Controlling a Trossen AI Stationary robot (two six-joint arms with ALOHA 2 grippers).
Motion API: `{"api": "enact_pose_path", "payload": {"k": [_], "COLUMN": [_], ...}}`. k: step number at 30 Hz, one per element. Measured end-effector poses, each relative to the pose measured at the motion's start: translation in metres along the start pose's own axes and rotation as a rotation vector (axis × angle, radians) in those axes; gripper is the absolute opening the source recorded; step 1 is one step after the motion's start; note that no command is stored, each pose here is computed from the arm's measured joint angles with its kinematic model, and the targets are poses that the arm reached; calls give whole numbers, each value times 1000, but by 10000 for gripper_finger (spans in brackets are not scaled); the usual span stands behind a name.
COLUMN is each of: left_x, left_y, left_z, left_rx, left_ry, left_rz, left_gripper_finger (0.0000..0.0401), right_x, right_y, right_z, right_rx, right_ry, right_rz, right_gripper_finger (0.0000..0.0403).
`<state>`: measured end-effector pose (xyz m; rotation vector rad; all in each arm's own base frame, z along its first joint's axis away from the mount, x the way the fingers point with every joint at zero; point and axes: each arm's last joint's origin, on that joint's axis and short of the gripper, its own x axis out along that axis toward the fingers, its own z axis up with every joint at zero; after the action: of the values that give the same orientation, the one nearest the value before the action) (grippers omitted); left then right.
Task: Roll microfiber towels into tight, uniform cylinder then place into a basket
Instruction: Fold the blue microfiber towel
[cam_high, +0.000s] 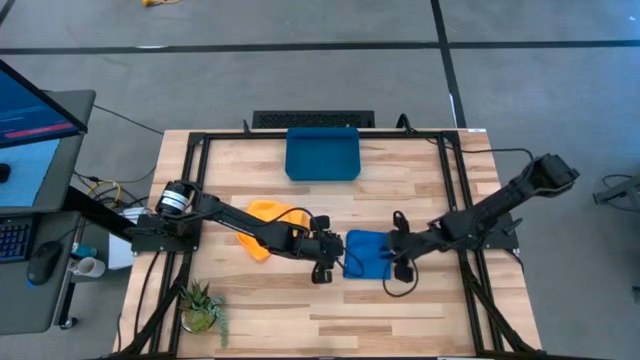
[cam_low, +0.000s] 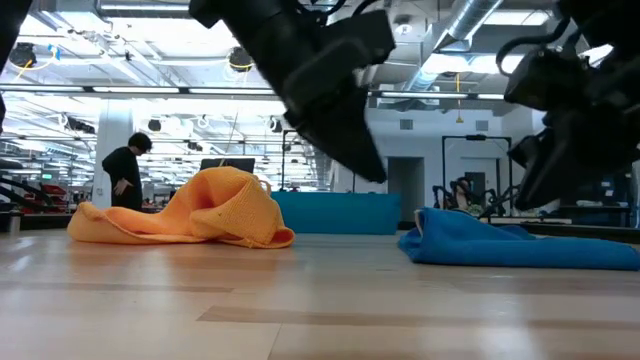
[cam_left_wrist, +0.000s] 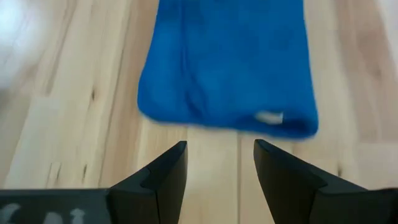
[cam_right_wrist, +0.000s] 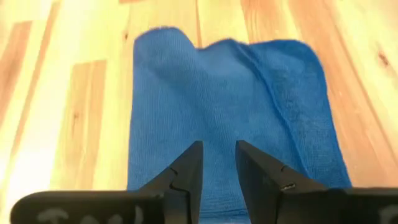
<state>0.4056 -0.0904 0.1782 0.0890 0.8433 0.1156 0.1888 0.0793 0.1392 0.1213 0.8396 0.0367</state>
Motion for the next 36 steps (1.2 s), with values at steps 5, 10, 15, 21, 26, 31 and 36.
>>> {"api": "enact_pose_path", "payload": {"k": [5,10,15,21,26,31,36], "left_x": [10,40,55,58,58,67,80], "left_y": [0,6,20,25,21,19,18], "left_z": [8,1,-2,-2,-2,-8,-13], "left_rx": [-50,-31,-48,-81,-79,-77,-81], "left_ry": [-104,-125,-130,-116,-120,-110,-119], "left_rz": [-8,11,43,-45,-88,-86,-77], "left_gripper_finger": [178,178,178,178,178,178,178], "right_x": [-3,-3,-3,-3,-3,-3,-3], "right_y": [0,0,-1,-1,-1,-1,-1], "right_z": [2,1,0,0,0,0,1], "right_rx": [4,14,31,32,33,33,35], "right_ry": [-16,-12,6,5,5,1,-3], "right_rz": [3,-2,-10,-10,-10,-8,-6], "right_gripper_finger": [118,118,118,118,118,118,118]}}
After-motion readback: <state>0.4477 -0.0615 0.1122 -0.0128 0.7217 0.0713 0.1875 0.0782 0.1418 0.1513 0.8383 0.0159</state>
